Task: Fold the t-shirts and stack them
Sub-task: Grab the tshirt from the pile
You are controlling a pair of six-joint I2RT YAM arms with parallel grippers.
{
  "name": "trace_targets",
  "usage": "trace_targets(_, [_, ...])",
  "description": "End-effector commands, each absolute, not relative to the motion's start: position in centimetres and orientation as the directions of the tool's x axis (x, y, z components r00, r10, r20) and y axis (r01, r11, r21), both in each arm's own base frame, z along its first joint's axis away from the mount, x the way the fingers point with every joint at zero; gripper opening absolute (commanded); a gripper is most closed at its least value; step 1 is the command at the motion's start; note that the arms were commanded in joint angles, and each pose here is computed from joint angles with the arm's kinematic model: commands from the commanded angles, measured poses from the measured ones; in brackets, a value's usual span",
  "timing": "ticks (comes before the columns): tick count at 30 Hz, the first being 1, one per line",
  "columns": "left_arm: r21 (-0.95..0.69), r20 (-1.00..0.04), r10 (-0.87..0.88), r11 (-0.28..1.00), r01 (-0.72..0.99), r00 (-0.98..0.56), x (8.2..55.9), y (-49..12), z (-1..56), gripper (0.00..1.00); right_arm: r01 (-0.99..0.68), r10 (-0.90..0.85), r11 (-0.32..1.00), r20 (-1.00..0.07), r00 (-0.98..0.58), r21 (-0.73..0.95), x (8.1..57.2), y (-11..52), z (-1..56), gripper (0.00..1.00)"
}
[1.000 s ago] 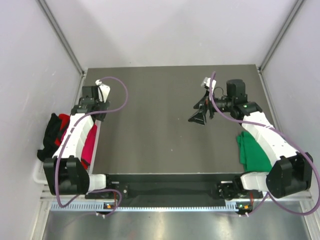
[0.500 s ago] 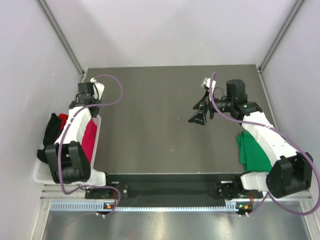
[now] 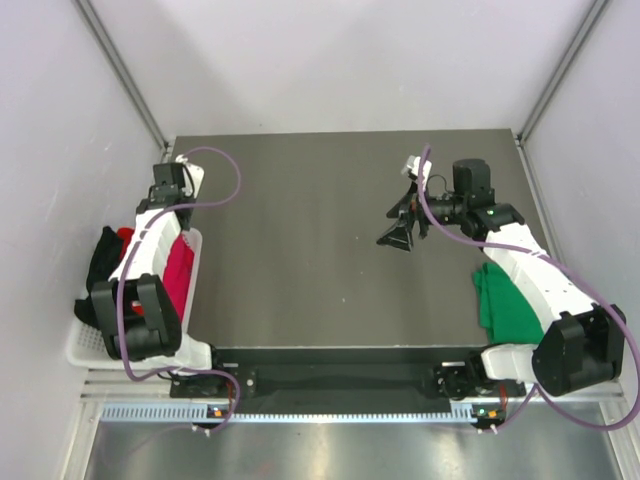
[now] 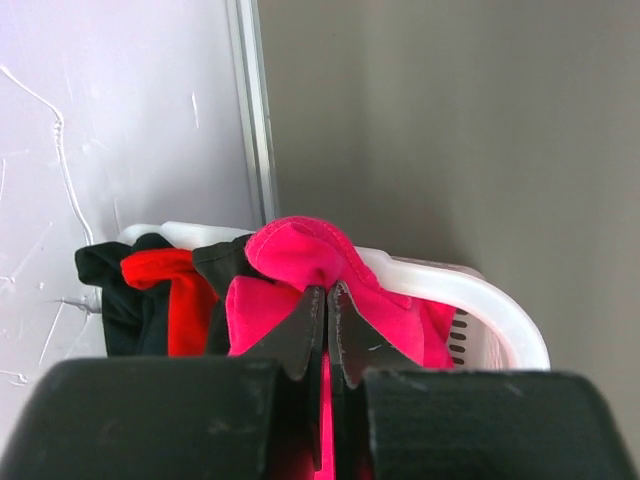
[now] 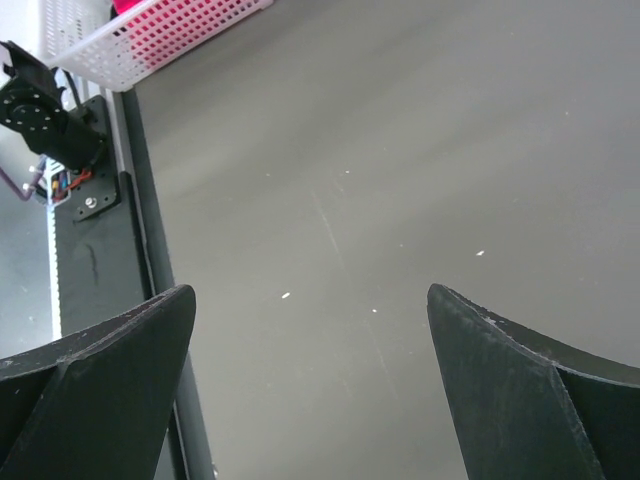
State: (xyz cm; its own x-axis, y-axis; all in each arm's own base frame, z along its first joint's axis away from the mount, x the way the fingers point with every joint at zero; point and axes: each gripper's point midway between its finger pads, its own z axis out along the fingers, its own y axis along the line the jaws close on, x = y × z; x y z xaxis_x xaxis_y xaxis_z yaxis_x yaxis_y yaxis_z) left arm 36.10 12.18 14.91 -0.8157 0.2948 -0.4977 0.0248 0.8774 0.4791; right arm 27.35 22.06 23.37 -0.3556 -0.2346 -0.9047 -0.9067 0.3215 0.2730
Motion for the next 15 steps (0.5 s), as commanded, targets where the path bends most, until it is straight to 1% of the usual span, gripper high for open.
trace_targets(1, [0.49, -0.607, 0.288, 0.869, -0.064, -0.74, 37.9, 12.7, 19.6, 0.0, -0.938, -0.238, 0.304, -0.939, -0.246, 0.169, 27.6, 22.3, 25.3, 1.0])
trace_targets(4, [0.475, -0.653, 0.281, 0.875, -0.091, -0.704, 37.6, 12.4, 23.1, 0.0, -0.938, -0.232, 0.32, -0.948, -0.217, 0.137, 27.7, 22.1, 26.0, 1.0])
trace_targets(5, [0.471, -0.701, 0.282, 0.873, -0.127, -0.655, 37.7, 12.3, 26.3, 0.0, -0.936, -0.224, 0.325, -0.951, -0.215, 0.135, 27.8, 22.1, 26.2, 1.0])
trace_targets(7, [0.448, -0.735, 0.282, 0.884, -0.13, -0.617, 37.2, 11.7, 29.3, 0.0, -0.914, -0.211, 0.368, -0.942, -0.26, 0.17, 28.8, 22.1, 25.8, 1.0])
trace_targets(8, [0.436, -0.784, 0.29, 0.887, -0.154, -0.549, 37.0, 11.3, 33.3, 0.0, -0.902, -0.203, 0.376, -0.93, -0.305, 0.214, 28.8, 22.2, 25.7, 1.0])
trace_targets(10, [0.422, -0.814, 0.304, 0.895, -0.145, -0.495, 36.4, 10.6, 36.3, 0.0, -0.877, -0.202, 0.398, -0.907, -0.369, 0.268, 30.2, 22.5, 25.3, 1.0])
trace_targets(11, [0.408, -0.823, 0.316, 0.907, -0.104, -0.472, 35.8, 9.6, 37.6, 0.0, -0.863, -0.225, 0.396, -0.878, -0.422, 0.313, 29.8, 22.2, 24.6, 1.0])
trace_targets(12, [0.408, -0.847, 0.338, 0.908, -0.096, -0.41, 35.4, 9.0, 40.7, 0.0, -0.871, -0.24, 0.356, -0.867, -0.437, 0.34, 29.4, 22.5, 24.6, 1.0])
trace_targets(13, [0.41, -0.853, 0.355, 0.909, -0.072, -0.383, 35.0, 8.4, 41.9, 0.0, -0.87, -0.255, 0.356, -0.86, -0.442, 0.342, 30.4, 22.7, 24.9, 1.0])
trace_targets(14, [0.403, -0.864, 0.36, 0.913, -0.056, -0.351, 34.6, 7.8, 43.2, 0.0, -0.849, -0.272, 0.374, -0.832, -0.484, 0.373, 30.4, 22.4, 24.3, 1.0])
trace_targets(15, [0.399, -0.885, 0.364, 0.914, -0.071, -0.29, 33.9, 7.5, 45.9, 0.0, -0.864, -0.278, 0.353, -0.841, -0.465, 0.361, 30.6, 22.5, 25.2, 1.0])
